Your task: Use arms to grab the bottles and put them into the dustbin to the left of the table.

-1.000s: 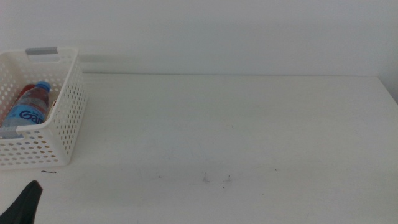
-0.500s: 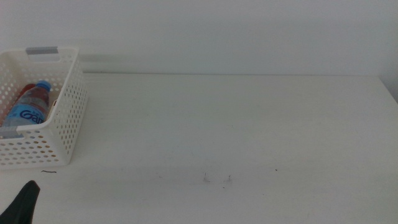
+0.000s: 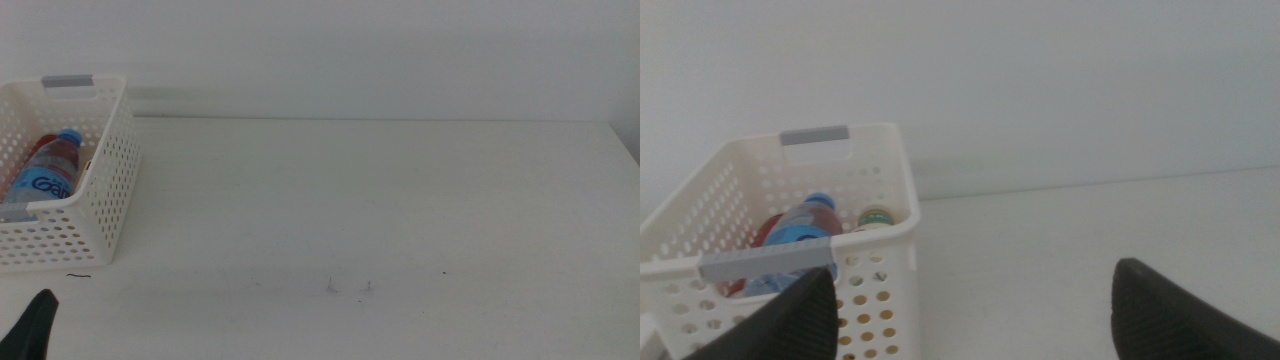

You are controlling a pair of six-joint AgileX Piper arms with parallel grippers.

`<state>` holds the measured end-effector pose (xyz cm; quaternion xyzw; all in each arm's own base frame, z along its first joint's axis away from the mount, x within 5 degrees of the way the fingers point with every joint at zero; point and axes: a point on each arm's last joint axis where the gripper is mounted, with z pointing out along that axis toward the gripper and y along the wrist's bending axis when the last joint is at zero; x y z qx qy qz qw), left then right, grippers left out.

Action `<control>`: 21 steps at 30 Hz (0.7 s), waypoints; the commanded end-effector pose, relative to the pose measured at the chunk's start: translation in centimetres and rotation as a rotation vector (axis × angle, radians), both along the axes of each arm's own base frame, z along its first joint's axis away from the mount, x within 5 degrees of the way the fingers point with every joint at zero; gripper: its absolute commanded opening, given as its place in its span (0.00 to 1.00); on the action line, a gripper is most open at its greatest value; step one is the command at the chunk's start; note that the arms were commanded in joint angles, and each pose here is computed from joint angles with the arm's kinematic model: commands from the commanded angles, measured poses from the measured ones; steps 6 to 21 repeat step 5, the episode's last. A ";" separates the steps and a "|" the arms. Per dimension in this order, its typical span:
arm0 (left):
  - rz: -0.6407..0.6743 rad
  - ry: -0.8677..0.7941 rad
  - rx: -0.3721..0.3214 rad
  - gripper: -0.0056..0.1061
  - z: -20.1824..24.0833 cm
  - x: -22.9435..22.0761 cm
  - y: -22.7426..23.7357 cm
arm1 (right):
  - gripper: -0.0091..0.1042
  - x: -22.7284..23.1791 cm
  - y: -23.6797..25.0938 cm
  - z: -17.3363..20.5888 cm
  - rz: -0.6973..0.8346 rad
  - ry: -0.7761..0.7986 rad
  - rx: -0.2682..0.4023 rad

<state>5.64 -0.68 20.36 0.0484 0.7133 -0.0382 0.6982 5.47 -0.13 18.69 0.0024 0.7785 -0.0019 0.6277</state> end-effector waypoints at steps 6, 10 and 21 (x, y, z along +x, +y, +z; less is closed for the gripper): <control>0.016 -0.016 -0.007 0.89 0.1 0.0 0.1 | 0.86 0.0 0.0 0.0 -0.003 -0.009 -0.016; 0.016 -0.016 -0.007 0.89 0.1 0.0 0.1 | 0.86 0.0 0.0 0.0 -0.003 -0.009 -0.016; 0.016 -0.016 -0.007 0.89 0.1 0.0 0.1 | 0.86 0.0 0.0 0.0 -0.003 -0.009 -0.016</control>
